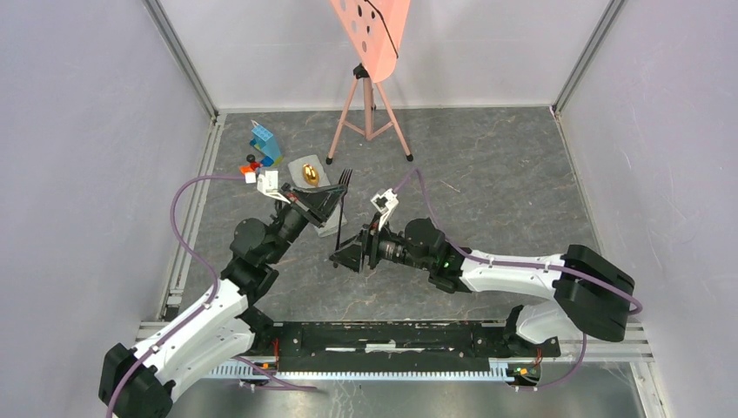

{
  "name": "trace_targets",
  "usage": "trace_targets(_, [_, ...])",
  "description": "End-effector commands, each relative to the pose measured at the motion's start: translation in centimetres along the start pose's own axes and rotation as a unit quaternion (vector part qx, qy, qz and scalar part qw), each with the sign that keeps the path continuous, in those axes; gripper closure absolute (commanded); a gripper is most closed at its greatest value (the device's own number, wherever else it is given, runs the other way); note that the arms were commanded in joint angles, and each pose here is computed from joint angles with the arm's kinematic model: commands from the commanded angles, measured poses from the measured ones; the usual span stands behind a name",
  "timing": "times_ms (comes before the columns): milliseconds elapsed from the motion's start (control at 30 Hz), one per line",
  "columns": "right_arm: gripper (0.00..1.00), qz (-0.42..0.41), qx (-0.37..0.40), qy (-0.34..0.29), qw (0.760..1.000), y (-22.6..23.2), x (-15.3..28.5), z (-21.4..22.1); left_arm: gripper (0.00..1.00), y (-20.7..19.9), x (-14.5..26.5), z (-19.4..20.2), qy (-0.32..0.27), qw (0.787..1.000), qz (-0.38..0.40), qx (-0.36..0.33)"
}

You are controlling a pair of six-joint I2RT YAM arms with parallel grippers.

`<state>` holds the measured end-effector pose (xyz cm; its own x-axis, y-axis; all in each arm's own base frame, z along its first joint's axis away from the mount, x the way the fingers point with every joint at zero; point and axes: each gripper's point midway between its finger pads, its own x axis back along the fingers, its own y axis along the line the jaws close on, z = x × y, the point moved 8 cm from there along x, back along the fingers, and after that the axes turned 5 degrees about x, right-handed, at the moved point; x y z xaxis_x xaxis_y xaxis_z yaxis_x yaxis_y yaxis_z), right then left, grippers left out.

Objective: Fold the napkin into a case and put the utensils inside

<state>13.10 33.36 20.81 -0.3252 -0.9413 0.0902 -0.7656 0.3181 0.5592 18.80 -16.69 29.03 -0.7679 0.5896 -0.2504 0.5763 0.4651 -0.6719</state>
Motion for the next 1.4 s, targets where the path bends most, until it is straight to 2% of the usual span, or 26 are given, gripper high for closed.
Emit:
trace_targets(0, [0.42, -0.045, -0.023, -0.066, 0.997, 2.0, -1.2, -3.0, 0.98, -1.5, 0.2, -1.6, -0.064, 0.996, 0.044, 0.040])
trace_targets(67, [0.54, -0.038, -0.019, -0.064, 0.997, 1.8, -1.6, -3.0, 0.98, -1.4, 0.3, -1.5, -0.065, 0.996, 0.047, 0.046])
trace_targets(133, [0.72, -0.043, 0.003, -0.065, 0.997, 1.9, -1.7, -3.2, 0.98, -1.2, 0.3, -1.2, -0.059, 0.996, 0.041, 0.055])
trace_targets(167, [0.83, -0.046, 0.021, -0.064, 0.997, 1.9, -1.7, -3.4, 0.98, -1.0, 0.3, -1.1, -0.057, 0.996, 0.033, 0.059])
trace_targets(200, [0.94, -0.045, 0.036, -0.063, 0.996, 1.9, -1.7, -3.5, 0.96, -0.9, 0.3, -1.1, -0.051, 0.997, 0.024, 0.060])
trace_targets(233, [1.00, -0.046, 0.044, -0.058, 0.996, 2.0, -1.6, -3.5, 0.87, -0.8, 0.3, -1.1, -0.043, 0.997, 0.009, 0.057])
trace_targets(333, [1.00, -0.043, 0.058, -0.043, 0.996, 1.9, -1.3, -3.5, 0.49, -0.3, 0.9, -1.5, -0.029, 0.997, -0.047, 0.048])
trace_targets(367, [1.00, -0.041, 0.059, -0.040, 0.997, 1.8, -1.2, -3.4, 0.43, -0.2, 1.2, -1.6, -0.022, 0.997, -0.055, 0.039])
trace_targets(433, [1.00, -0.042, 0.058, -0.034, 0.997, 1.7, -1.0, -3.3, 0.40, -0.2, 1.7, -1.8, -0.013, 0.997, -0.069, 0.031])
trace_targets(500, [1.00, -0.049, 0.057, -0.032, 0.997, 1.8, -1.0, -3.2, 0.41, -0.2, 2.0, -2.0, -0.010, 0.997, -0.074, 0.032])
trace_targets(800, [1.00, -0.073, 0.049, -0.023, 0.996, 2.2, -0.9, -2.9, 0.60, -0.6, 1.9, -2.8, 0.008, 0.998, -0.048, 0.033])
trace_targets(900, [1.00, -0.077, 0.049, -0.019, 0.996, 2.3, -1.0, -2.9, 0.61, -0.7, 1.7, -2.7, 0.016, 0.999, -0.031, 0.034])
trace_targets(1167, [1.00, -0.093, 0.040, -0.012, 0.995, 2.5, -1.4, -2.6, 0.83, -0.7, 1.1, -2.1, 0.061, 0.997, 0.012, 0.047])
trace_targets(1233, [1.00, -0.091, 0.040, -0.010, 0.995, 2.3, -1.5, -2.5, 0.95, -0.5, 1.2, -2.4, 0.061, 0.997, 0.014, 0.043])
trace_targets(1367, [0.98, -0.086, 0.038, -0.001, 0.996, 1.6, -1.9, -2.4, 0.98, 0.2, 1.2, -2.8, 0.061, 0.997, 0.010, 0.040])
